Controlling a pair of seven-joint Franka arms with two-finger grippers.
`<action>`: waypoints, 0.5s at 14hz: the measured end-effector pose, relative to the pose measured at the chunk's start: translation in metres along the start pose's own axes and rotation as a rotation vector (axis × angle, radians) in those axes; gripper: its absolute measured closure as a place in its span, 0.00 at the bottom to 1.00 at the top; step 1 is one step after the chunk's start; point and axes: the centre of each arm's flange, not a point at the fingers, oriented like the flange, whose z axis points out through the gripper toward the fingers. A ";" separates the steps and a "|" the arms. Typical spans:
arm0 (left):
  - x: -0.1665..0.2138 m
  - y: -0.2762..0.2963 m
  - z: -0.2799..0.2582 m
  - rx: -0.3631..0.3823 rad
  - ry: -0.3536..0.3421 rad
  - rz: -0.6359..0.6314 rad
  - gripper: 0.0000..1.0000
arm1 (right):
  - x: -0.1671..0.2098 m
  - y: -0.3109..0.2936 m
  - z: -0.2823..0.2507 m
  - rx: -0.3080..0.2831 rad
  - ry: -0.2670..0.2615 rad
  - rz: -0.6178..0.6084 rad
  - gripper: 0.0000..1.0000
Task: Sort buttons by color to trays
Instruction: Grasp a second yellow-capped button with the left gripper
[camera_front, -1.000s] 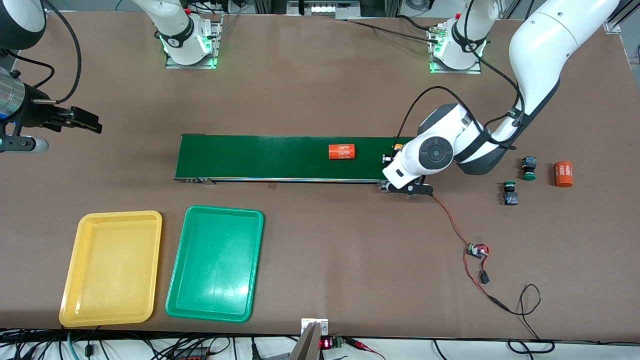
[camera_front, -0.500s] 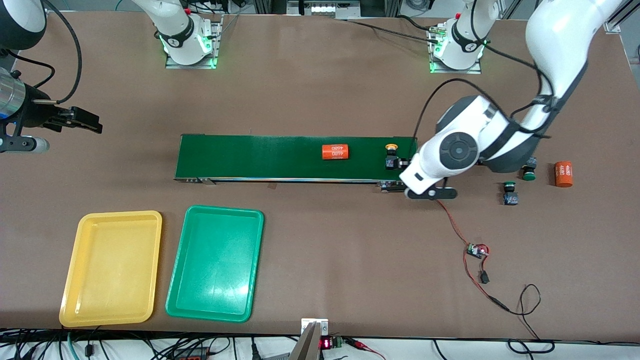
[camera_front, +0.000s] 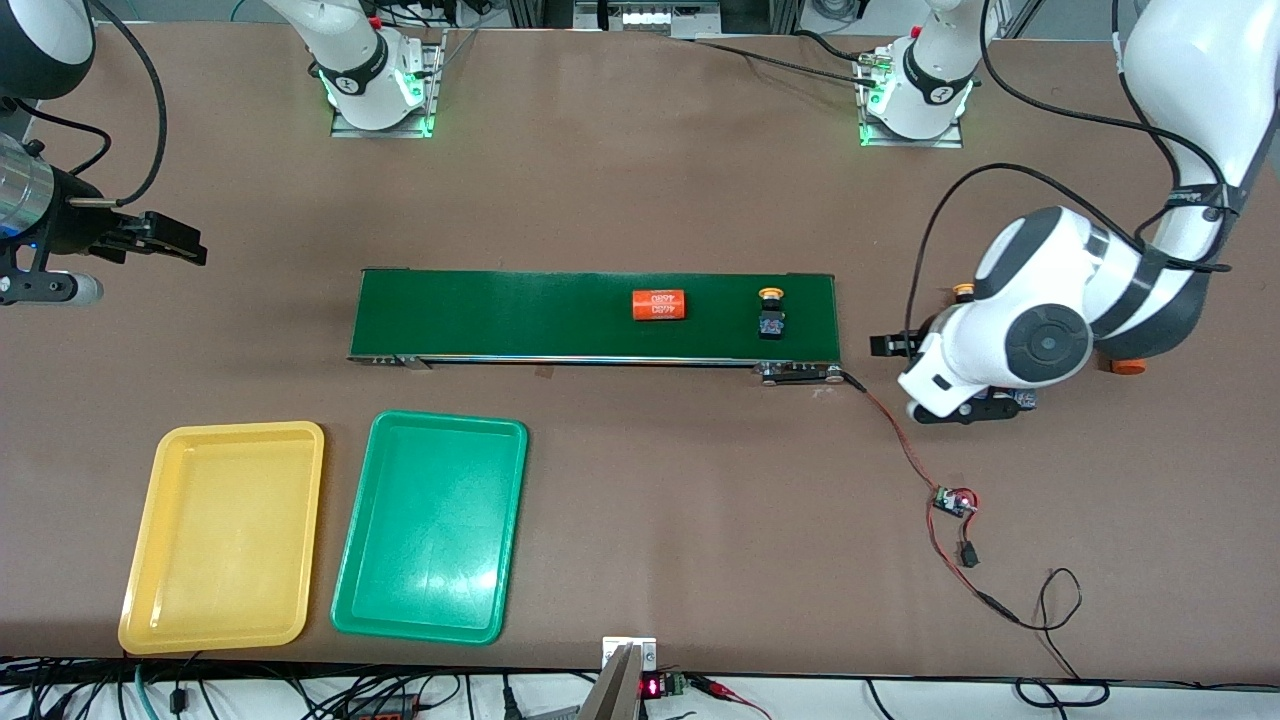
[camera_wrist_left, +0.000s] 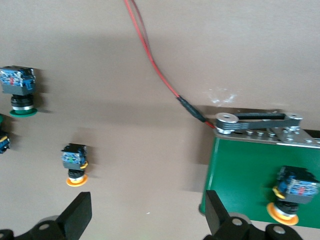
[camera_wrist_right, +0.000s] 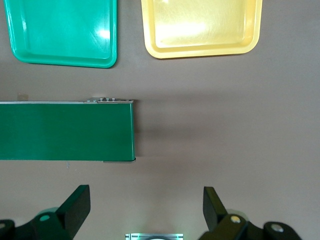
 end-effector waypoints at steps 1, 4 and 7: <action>0.003 -0.011 0.003 -0.005 -0.007 0.007 0.00 | 0.000 0.000 0.000 0.000 0.000 -0.001 0.00; 0.014 -0.058 0.010 -0.028 -0.025 0.015 0.00 | 0.000 0.000 0.000 0.000 0.000 -0.011 0.00; 0.019 -0.094 0.032 -0.034 -0.065 0.009 0.00 | 0.000 0.000 0.001 0.000 -0.002 -0.027 0.00</action>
